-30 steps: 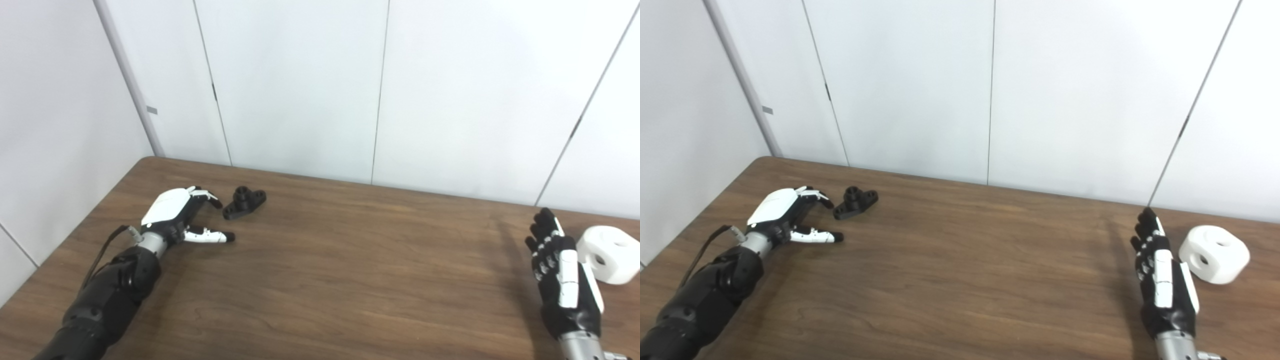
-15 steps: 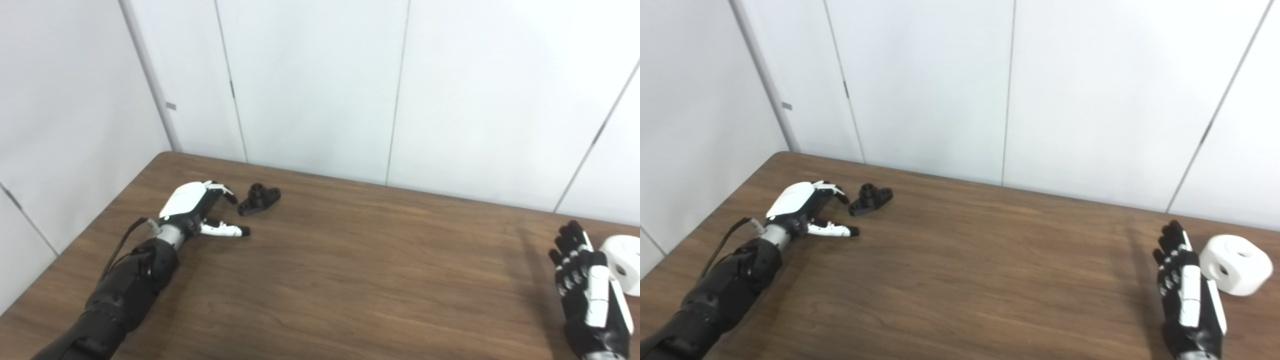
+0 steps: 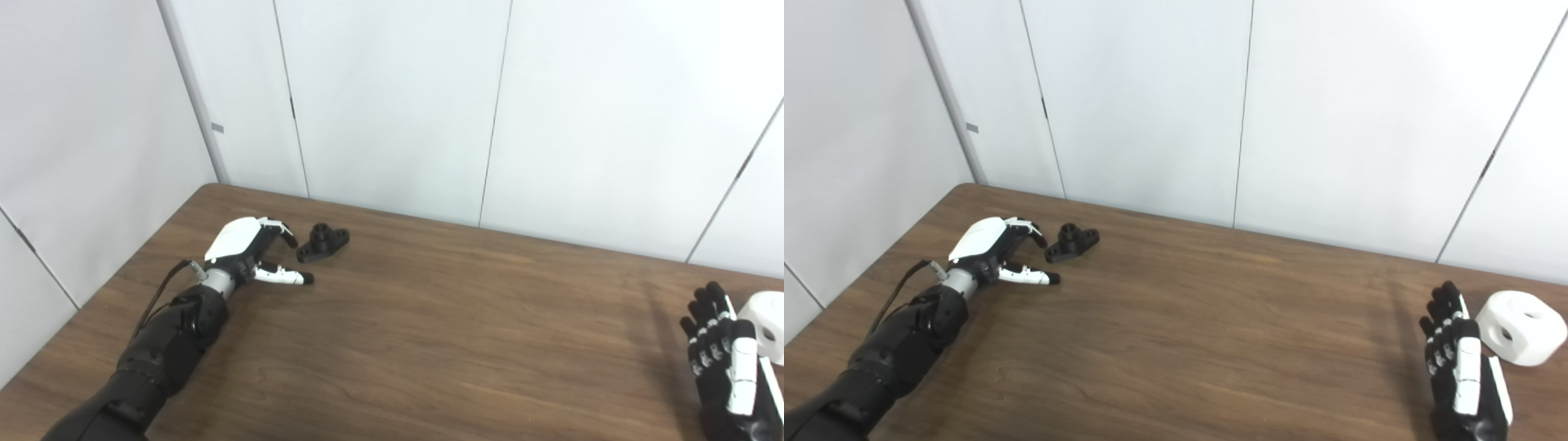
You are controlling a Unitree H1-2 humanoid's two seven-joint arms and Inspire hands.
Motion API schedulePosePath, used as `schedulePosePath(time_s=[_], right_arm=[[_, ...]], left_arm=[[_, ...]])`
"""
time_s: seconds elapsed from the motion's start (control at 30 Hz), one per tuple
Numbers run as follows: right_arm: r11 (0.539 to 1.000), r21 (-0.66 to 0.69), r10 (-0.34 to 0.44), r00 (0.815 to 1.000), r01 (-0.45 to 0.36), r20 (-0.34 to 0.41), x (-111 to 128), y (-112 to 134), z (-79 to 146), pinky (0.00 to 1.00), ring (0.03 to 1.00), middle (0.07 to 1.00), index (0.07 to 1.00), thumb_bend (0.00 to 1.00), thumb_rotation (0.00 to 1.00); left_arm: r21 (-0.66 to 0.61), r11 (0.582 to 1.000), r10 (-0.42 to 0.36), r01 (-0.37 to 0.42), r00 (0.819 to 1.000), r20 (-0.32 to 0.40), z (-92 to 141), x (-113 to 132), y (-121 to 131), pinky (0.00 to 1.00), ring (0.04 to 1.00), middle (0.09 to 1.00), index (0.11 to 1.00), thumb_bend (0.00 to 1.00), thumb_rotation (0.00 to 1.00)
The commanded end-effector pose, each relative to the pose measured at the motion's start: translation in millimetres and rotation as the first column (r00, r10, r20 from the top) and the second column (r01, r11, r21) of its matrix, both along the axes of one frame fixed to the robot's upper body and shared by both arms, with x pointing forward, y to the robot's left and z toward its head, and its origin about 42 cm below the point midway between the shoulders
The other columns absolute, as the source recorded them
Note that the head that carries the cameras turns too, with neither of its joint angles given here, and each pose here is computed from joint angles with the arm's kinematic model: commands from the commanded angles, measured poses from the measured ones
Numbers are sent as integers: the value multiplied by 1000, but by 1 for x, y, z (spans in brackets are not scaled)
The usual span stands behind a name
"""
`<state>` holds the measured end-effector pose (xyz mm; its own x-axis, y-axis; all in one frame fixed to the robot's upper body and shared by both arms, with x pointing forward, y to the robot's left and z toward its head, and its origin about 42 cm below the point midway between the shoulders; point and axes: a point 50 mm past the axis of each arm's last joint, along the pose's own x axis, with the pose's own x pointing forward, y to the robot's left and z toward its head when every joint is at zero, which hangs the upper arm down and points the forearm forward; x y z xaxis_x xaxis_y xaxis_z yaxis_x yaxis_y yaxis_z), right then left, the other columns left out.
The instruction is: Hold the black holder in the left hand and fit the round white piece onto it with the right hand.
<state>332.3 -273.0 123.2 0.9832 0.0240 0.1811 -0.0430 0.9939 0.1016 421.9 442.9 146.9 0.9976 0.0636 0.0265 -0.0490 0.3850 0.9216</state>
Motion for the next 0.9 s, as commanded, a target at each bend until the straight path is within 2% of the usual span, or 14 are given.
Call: schedulePosePath(time_s=[0.0,0.47,0.63,0.87], right_arm=[[1000,13,1,1000,-1,-3,-6,4,-4,1000,1000,986,985,328,1000],[1000,19,3,1000,-3,9,-9,18,-1,1000,1000,974,975,327,1000],[1000,20,2,1000,-2,5,-10,20,-1,1000,1000,975,976,355,1000],[1000,10,0,1000,0,1,-10,21,-3,1000,1000,972,974,358,1000]], left_arm=[[9,1000,-15,15,1000,6,9,9,0,966,925,839,700,958,313],[16,998,-59,59,998,-14,6,25,-16,961,919,834,697,972,293],[18,997,-77,77,997,-17,8,31,-21,967,924,838,699,976,311],[12,996,-94,94,996,-11,10,36,-28,956,915,830,693,971,278]])
